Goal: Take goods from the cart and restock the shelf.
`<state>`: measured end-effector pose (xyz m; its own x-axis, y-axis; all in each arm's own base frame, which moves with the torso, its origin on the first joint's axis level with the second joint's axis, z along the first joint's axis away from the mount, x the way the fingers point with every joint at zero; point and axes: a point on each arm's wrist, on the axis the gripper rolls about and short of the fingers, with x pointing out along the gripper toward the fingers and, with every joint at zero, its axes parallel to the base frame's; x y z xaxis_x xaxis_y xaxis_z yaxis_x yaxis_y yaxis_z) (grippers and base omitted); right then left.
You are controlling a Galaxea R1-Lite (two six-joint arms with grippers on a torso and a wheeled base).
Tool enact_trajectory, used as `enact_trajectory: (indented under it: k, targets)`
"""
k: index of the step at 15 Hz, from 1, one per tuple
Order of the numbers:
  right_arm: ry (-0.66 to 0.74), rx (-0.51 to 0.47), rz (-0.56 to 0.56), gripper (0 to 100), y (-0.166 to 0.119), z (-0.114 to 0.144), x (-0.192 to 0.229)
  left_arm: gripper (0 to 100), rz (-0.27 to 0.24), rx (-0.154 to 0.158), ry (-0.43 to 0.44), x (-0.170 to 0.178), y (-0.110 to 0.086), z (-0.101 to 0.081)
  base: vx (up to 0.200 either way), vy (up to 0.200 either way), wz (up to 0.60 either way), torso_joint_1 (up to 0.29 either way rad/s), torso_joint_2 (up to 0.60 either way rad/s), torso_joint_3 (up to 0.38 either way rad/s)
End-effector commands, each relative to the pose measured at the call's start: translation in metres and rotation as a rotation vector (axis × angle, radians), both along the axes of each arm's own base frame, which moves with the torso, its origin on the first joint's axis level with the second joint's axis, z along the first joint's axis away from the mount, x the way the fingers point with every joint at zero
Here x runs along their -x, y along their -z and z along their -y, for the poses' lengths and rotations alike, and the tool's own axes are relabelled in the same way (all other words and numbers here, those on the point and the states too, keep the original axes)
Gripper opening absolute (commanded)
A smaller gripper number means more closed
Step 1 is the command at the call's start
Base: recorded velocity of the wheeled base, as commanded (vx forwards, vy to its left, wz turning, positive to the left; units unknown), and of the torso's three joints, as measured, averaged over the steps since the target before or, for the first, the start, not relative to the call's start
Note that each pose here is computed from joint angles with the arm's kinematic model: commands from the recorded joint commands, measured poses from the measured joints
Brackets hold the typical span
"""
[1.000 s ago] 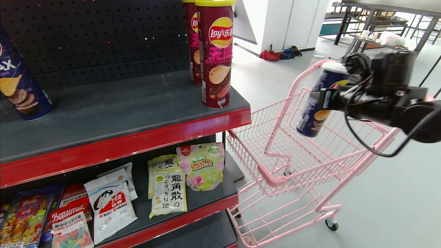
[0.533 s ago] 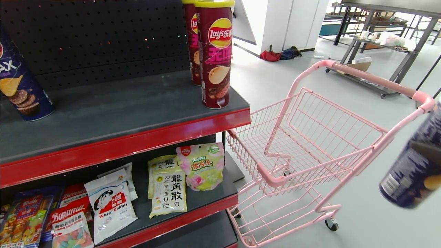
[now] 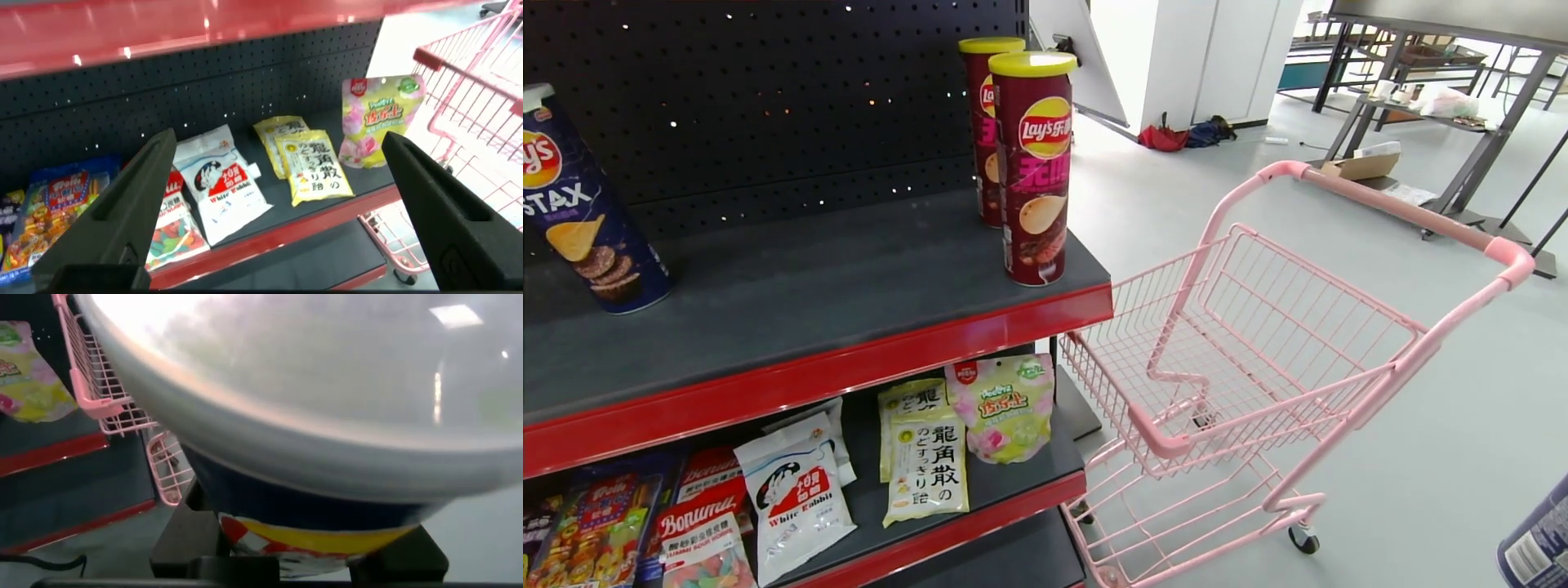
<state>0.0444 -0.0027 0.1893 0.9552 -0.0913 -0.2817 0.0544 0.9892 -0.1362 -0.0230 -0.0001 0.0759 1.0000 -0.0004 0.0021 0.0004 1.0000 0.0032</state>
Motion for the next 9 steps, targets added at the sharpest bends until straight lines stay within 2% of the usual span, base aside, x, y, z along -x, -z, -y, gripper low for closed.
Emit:
enact_trajectory:
  k: [1, 9]
  targets:
    - [0.000, 0.002, 0.005, 0, -0.0008, 0.0000, 0.0006, 100, -0.001, 0.000, 0.000, 0.0000, 0.0000, 0.0000, 0.000, 0.000, 0.00, 0.173, -0.53, -0.359]
    - [-0.012, 0.017, -0.025, 0, -0.0024, 0.0000, -0.0080, 100, -0.001, 0.000, 0.000, 0.0000, 0.0000, 0.0000, 0.000, 0.000, 0.00, 0.211, -0.56, -0.356]
